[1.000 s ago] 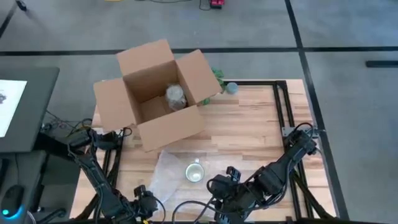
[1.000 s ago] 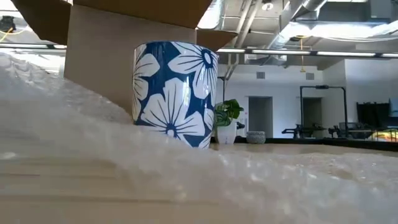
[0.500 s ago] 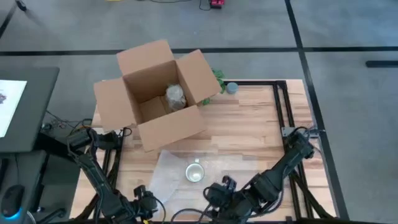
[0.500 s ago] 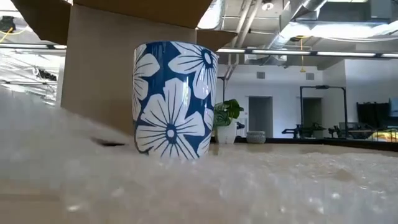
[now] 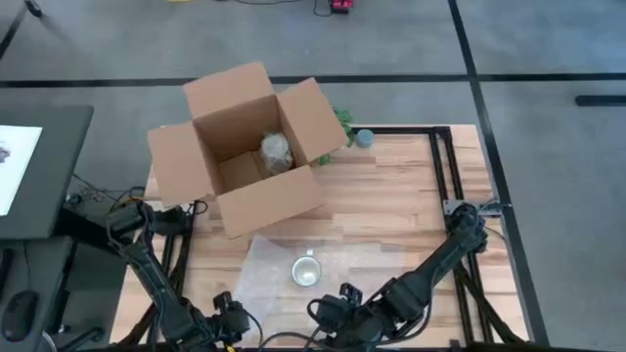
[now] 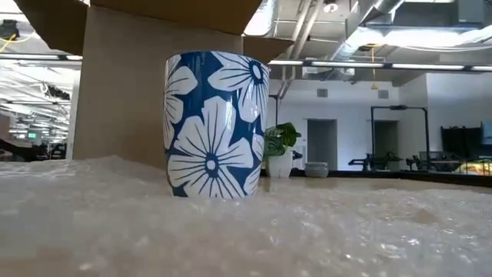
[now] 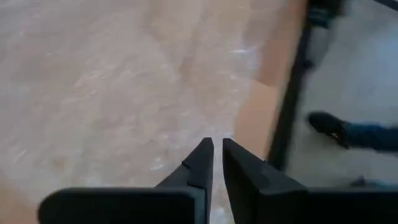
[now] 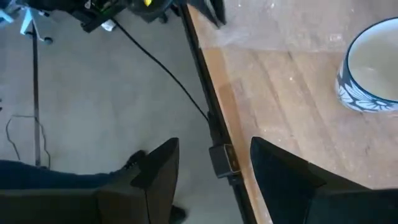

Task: Wrap mug
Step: Wrap the blue mug with the bubble wrap

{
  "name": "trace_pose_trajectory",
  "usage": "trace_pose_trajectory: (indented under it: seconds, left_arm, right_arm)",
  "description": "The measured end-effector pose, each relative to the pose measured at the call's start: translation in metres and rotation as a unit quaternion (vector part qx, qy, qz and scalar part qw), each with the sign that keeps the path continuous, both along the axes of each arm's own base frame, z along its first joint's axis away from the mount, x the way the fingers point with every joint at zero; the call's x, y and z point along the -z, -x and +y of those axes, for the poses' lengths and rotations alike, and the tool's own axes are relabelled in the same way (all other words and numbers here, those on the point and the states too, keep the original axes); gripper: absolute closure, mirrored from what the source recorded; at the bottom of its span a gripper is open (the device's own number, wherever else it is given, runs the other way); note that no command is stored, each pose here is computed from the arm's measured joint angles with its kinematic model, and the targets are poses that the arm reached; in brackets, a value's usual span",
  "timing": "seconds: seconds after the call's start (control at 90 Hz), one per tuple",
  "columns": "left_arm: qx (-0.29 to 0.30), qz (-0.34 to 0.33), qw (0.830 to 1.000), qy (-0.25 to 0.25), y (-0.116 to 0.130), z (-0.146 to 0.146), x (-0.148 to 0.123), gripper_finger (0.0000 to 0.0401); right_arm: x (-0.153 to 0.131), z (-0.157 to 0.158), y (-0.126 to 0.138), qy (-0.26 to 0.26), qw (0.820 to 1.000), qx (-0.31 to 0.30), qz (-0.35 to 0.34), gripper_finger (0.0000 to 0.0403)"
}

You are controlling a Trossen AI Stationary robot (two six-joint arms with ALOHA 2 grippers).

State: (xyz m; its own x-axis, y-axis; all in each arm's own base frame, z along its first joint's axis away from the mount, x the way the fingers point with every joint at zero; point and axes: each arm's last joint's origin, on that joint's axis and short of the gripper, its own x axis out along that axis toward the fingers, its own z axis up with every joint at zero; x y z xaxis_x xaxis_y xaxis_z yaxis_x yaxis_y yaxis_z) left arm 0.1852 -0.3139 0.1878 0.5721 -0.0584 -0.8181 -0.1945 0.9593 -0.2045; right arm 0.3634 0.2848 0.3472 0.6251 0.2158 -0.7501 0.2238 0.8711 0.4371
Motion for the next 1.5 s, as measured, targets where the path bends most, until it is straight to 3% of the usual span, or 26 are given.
trace_pose_trajectory:
  seconds: [0.1,0.189,0.356,0.511,0.633,0.767,0.878,1.144,1.5]
  left_arm:
    - [0.125,-0.006,0.992,-0.001,0.005,-0.014,-0.003,0.0340]
    - [0.192,0.004,0.981,-0.021,0.014,-0.019,-0.002,0.0305]
    - [0.210,-0.001,0.974,-0.079,0.020,-0.015,0.002,0.0240]
    - [0.229,-0.002,0.969,-0.093,0.021,-0.007,0.021,0.0223]
    - [0.223,0.015,0.969,-0.106,0.021,0.003,0.035,0.0234]
    - [0.232,0.021,0.969,-0.084,0.020,0.006,0.043,0.0264]
    - [0.229,0.020,0.972,-0.056,0.021,0.008,0.051,0.0298]
    - [0.214,0.031,0.975,-0.055,0.023,0.010,0.053,0.0392]
    - [0.167,0.008,0.985,-0.039,0.025,0.003,0.028,0.0401]
  right_arm:
    - [0.000,0.000,0.000,-0.002,1.000,-0.003,0.002,0.0216]
    - [0.000,0.001,0.000,-0.003,1.000,-0.010,0.003,0.0216]
    - [0.000,0.001,0.000,-0.003,1.000,-0.010,0.003,0.0216]
    - [0.000,0.001,0.000,-0.002,1.000,-0.012,0.002,0.0216]
    - [0.000,0.001,0.000,0.005,1.000,-0.022,-0.002,0.0216]
    - [0.000,-0.001,-0.001,0.005,1.000,-0.020,-0.003,0.0216]
    - [-0.001,-0.002,-0.002,0.003,1.000,-0.019,-0.005,0.0216]
    - [-0.001,-0.002,-0.002,0.002,1.000,-0.017,-0.004,0.0216]
    - [0.000,-0.006,-0.005,0.004,1.000,-0.011,-0.001,0.0216]
